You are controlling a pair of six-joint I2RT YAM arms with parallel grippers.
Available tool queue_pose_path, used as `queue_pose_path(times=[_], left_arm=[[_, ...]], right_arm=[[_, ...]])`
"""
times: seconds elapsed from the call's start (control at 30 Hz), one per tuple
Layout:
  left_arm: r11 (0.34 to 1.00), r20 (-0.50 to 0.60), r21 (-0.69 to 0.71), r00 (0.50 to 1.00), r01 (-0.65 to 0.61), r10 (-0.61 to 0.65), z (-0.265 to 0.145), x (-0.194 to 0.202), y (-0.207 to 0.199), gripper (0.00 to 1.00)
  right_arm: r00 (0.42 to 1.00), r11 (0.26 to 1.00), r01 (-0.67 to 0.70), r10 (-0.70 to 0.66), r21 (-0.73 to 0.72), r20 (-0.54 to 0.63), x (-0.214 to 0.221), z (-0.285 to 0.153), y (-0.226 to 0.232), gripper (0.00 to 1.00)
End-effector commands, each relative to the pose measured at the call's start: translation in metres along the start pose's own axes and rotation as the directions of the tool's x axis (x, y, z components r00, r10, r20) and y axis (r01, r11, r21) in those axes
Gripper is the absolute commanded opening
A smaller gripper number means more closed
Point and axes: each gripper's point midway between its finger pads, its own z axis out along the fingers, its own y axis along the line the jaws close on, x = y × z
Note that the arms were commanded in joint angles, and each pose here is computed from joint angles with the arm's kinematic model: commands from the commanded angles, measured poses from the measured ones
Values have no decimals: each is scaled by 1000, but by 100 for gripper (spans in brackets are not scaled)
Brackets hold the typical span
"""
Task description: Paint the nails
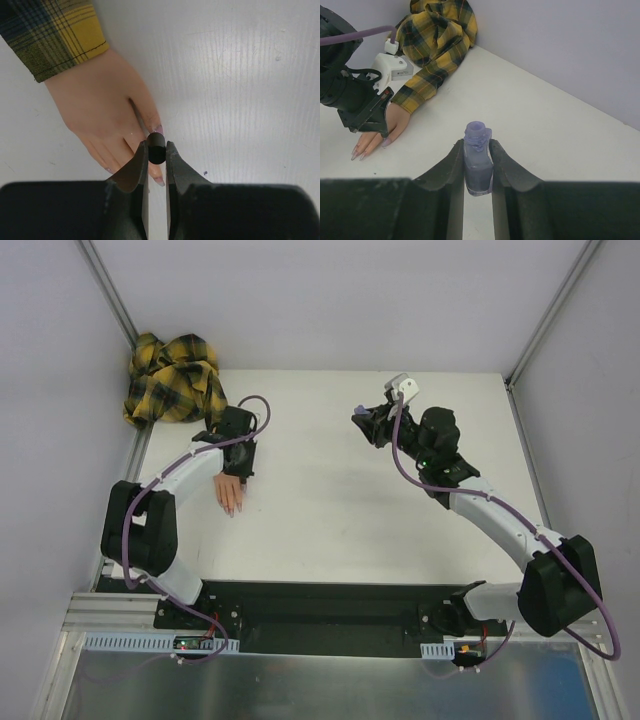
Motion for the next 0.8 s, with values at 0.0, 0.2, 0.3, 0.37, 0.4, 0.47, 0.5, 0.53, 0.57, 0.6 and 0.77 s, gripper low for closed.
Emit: queue_pose_path(times=[0.0, 0.2, 0.3, 0.37, 0.4, 0.47, 0.5, 0.53, 0.57, 0.6, 0.77], left_arm=[[1000, 83, 8, 996, 29, -30, -26, -18, 0, 0], [1000, 104, 13, 994, 19, -20, -34, -18, -5, 0], [1000, 98, 18, 995, 10, -12, -33, -15, -8, 0], [1000, 86, 16, 996, 9, -10, -29, -13, -9, 0], [1000, 69, 17, 998, 6, -7, -24, -11, -9, 0], [1000, 51, 28, 999, 2, -4, -19, -9, -12, 0], [1000, 43, 29, 999, 1, -3, -16, -9, -13, 0], [1000, 48, 25, 999, -4, 3, -16, -13, -12, 0], [1000, 35, 18, 999, -8, 8, -11, -12, -11, 0], [1000, 32, 11, 999, -15, 15, -9, -13, -9, 0], [1000, 11, 3, 1000, -13, 13, -4, -8, -5, 0]], right_arm=[[994, 999, 24, -20, -33, 109, -39, 6, 7, 0], [994, 999, 22, -18, -37, 104, -39, 8, 7, 0], [995, 999, 22, -18, -39, 100, -37, 9, 8, 0], [995, 999, 22, -18, -39, 100, -37, 9, 8, 0], [995, 999, 22, -18, -39, 102, -38, 8, 8, 0], [995, 999, 25, -21, -36, 100, -37, 8, 7, 0], [995, 999, 26, -22, -32, 100, -38, 8, 7, 0], [995, 999, 25, -22, -32, 99, -37, 8, 7, 0], [995, 999, 27, -23, -31, 99, -37, 7, 7, 0], [995, 999, 27, -23, -31, 99, -37, 7, 7, 0], [995, 999, 29, -27, -26, 99, -38, 7, 6, 0]])
